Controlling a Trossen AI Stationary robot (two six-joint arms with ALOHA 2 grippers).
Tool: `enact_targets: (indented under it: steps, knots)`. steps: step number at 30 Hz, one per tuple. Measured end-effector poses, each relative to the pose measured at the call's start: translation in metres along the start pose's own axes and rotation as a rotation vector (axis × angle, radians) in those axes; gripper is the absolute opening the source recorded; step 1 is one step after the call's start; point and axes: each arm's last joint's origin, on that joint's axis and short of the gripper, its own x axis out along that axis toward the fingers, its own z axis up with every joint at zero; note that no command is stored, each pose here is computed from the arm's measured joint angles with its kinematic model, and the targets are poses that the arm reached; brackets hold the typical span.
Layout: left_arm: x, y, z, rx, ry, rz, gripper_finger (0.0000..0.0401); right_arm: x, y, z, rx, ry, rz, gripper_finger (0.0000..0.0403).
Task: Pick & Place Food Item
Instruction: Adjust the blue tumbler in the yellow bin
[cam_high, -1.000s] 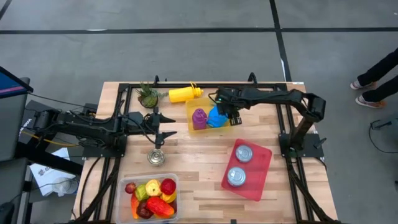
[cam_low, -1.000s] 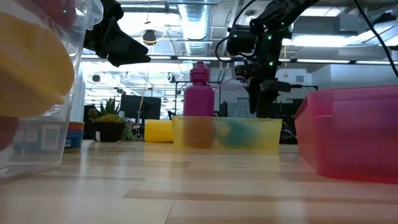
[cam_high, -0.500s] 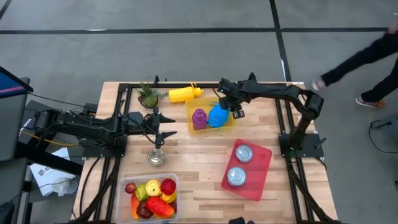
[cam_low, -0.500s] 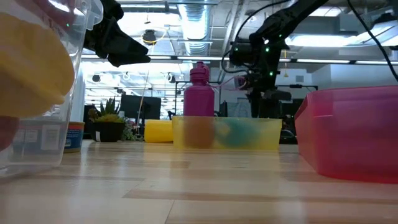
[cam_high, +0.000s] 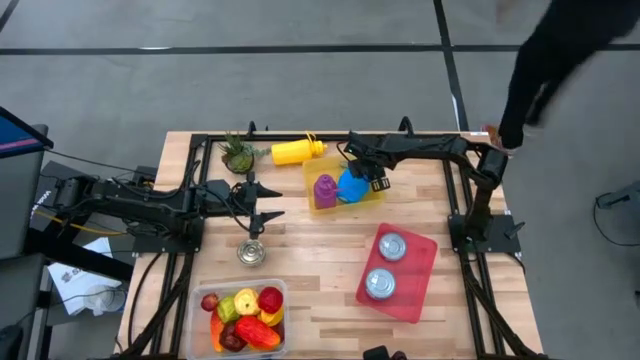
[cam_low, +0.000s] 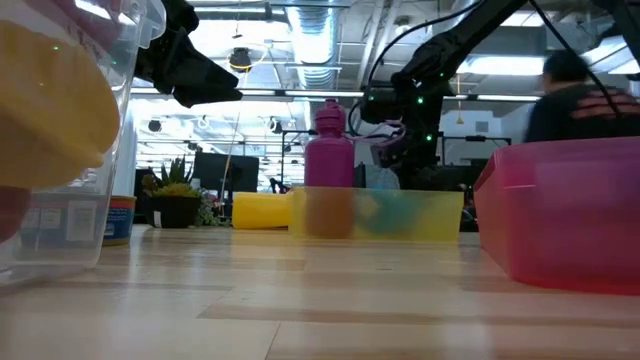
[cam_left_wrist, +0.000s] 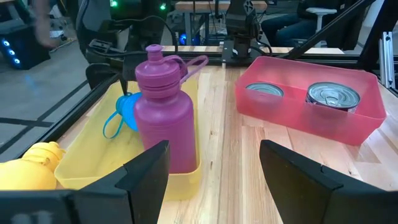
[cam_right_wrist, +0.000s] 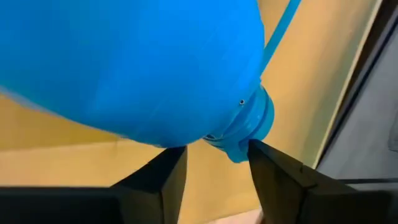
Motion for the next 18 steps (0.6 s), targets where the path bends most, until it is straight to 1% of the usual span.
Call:
enact_targets:
  steps: [4,7,10,11,16,18]
  knots:
    - [0.000,0.000,0.000,0.000,0.000,0.000,0.0241,-0.002,0.002,0.002,-0.010,0.012,-0.028,0.0129]
    - [0.000,0.000,0.000,0.000,0.000,0.000,0.0241,-0.003,0.004,0.004,-0.019,0.018,-0.037,0.0081]
    - [0.000,0.000,0.000,0.000,0.000,0.000,0.0241,-0.005,0.006,0.008,-0.032,0.026,-0.053,0.0021]
    - [0.000,0.000,0.000,0.000,0.000,0.000,0.0241,-0.005,0.007,0.009,-0.039,0.027,-0.057,0.0011]
    - [0.000,0.000,0.000,-0.003,0.000,0.000,0.0241,-0.009,0.010,0.012,-0.070,0.105,-0.151,0.0002]
    - [0.000,0.000,0.000,-0.003,-0.001,-0.001,0.0241,-0.009,0.011,0.012,-0.082,0.118,-0.157,0.0007]
